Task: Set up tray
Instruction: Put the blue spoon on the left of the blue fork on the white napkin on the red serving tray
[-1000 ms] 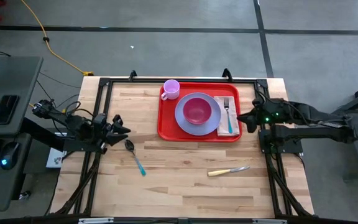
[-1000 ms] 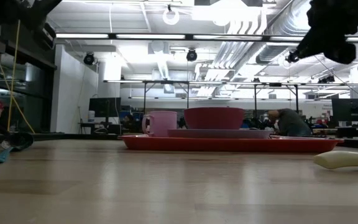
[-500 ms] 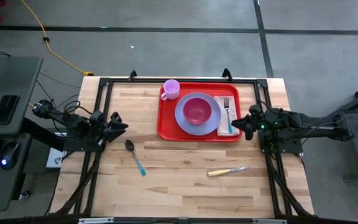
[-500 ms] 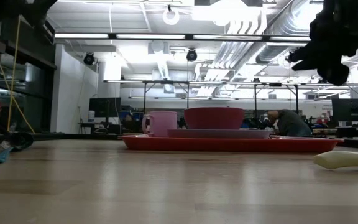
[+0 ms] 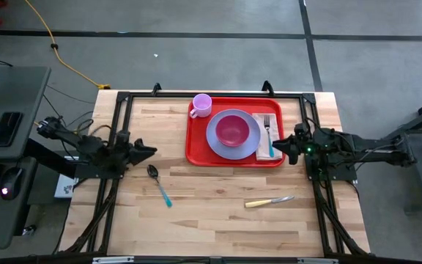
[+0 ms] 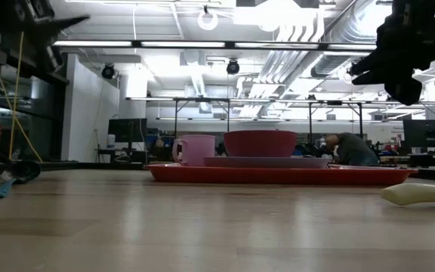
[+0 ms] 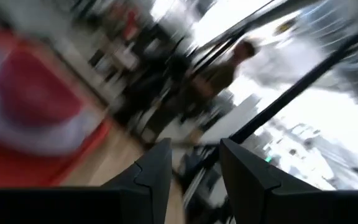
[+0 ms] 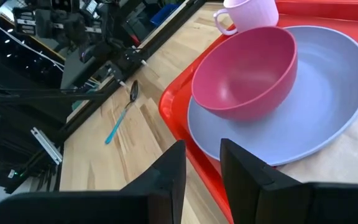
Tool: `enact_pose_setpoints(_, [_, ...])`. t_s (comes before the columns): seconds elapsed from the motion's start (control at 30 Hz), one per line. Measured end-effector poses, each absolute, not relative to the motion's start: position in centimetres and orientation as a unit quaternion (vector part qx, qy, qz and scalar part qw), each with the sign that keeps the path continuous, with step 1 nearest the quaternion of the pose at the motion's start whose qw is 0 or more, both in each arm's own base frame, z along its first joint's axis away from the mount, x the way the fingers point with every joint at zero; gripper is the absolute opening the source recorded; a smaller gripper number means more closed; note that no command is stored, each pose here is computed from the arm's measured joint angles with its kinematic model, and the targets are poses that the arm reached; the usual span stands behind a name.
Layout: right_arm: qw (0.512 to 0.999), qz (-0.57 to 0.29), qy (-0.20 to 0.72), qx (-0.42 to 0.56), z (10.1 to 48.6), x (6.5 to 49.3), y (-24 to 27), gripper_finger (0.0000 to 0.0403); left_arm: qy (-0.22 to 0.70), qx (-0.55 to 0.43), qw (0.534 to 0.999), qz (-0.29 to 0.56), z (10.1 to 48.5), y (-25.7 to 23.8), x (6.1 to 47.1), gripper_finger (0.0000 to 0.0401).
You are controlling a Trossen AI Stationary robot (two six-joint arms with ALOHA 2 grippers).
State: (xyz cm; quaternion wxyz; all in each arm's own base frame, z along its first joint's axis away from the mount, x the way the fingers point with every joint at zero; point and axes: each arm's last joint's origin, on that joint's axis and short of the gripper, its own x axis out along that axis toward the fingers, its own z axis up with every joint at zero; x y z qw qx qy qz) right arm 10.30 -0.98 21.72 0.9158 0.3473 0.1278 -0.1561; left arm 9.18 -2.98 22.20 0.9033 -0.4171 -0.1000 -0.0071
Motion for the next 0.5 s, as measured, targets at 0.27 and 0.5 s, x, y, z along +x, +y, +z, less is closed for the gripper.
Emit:
enact_pose_setpoints(0.27, [0.916,-0.156,0.128,0.347,21.7,10.3,-1.0,0.0078,0.137,-0.494,0.855,0.08,23.4,-2.4,7.5,0.0166])
enact_pose_setpoints(0.5, [0.916,-0.156,0.128,0.347,21.7,10.3,-1.0,0.0078,0.274,-0.536,0.784,0.153,24.1,-1.8,5.7,0.0166])
